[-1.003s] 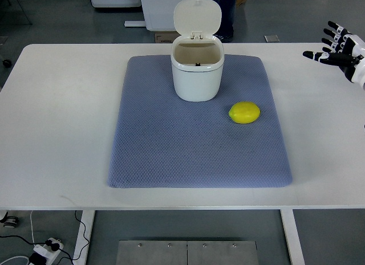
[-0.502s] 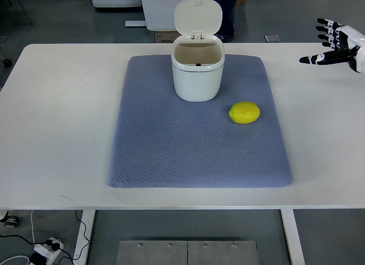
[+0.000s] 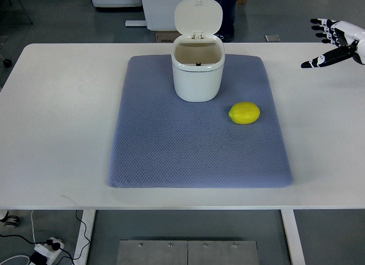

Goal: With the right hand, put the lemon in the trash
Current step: 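Raise the right hand and swing it over the mat toward the lemon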

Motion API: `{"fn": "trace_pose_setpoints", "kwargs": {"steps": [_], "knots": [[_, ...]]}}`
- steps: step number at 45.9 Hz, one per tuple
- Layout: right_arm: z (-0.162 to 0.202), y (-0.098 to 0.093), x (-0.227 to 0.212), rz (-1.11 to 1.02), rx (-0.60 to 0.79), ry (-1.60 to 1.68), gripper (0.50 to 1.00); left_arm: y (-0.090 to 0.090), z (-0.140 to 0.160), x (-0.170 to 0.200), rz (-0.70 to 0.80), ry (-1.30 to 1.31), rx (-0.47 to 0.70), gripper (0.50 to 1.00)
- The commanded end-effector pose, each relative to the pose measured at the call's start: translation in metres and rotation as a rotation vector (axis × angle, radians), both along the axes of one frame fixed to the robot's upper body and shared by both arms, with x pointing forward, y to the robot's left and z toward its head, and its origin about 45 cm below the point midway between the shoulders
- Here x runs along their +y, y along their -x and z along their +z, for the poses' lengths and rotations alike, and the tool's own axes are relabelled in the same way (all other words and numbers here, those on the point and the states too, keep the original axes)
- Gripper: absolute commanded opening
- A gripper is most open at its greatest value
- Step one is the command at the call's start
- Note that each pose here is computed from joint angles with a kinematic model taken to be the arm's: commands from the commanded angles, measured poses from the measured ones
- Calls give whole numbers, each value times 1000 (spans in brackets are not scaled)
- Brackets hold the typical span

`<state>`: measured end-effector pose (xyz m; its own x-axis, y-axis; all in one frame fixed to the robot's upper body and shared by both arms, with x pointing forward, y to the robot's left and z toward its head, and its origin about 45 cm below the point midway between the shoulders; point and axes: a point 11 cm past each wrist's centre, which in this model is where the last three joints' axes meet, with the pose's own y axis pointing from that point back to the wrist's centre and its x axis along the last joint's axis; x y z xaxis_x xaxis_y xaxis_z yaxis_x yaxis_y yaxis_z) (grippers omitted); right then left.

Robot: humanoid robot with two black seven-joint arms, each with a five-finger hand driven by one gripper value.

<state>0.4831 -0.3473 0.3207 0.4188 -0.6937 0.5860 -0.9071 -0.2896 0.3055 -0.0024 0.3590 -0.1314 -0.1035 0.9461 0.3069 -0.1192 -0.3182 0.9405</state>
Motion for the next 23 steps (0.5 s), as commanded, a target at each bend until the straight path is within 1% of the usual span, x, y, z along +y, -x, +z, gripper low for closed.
{"fn": "trace_pose_setpoints", "kwargs": {"steps": [1, 6, 23], "knots": [[6, 2, 3, 27, 5, 49, 1000, 0, 0, 0, 1, 0, 0, 1000], [19, 5, 8, 71, -1, 102, 1000, 0, 0, 0, -1, 0, 0, 1000], [39, 19, 28, 205, 25, 264, 995, 0, 0, 0, -1, 0, 0, 1000]]}}
